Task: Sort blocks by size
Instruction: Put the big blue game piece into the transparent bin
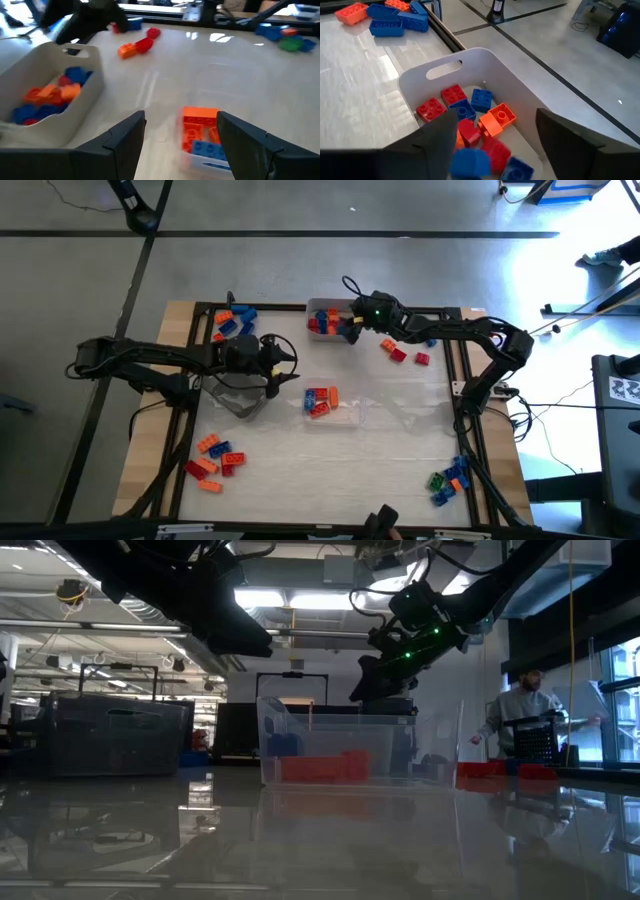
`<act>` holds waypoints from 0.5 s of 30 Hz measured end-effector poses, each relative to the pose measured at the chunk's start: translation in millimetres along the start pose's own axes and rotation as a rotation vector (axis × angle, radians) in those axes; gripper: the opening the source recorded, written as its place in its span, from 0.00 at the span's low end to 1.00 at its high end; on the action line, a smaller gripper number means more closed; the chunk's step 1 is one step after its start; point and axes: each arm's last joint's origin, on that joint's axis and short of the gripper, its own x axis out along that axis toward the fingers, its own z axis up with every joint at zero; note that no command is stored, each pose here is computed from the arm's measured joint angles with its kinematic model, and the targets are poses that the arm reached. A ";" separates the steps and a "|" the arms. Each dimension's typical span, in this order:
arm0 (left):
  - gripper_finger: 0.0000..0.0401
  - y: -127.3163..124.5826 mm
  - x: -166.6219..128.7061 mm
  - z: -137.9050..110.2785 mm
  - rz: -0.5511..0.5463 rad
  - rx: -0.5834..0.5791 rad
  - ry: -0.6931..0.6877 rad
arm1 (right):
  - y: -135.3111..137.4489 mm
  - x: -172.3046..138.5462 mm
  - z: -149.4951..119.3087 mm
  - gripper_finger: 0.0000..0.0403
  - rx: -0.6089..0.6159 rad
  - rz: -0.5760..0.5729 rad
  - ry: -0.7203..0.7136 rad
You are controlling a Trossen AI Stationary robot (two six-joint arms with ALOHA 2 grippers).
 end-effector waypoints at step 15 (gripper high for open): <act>0.58 56.7 -23.7 9.1 0.460 -0.244 0.353 | -9.6 -70.7 16.2 0.74 -0.032 -0.005 -0.033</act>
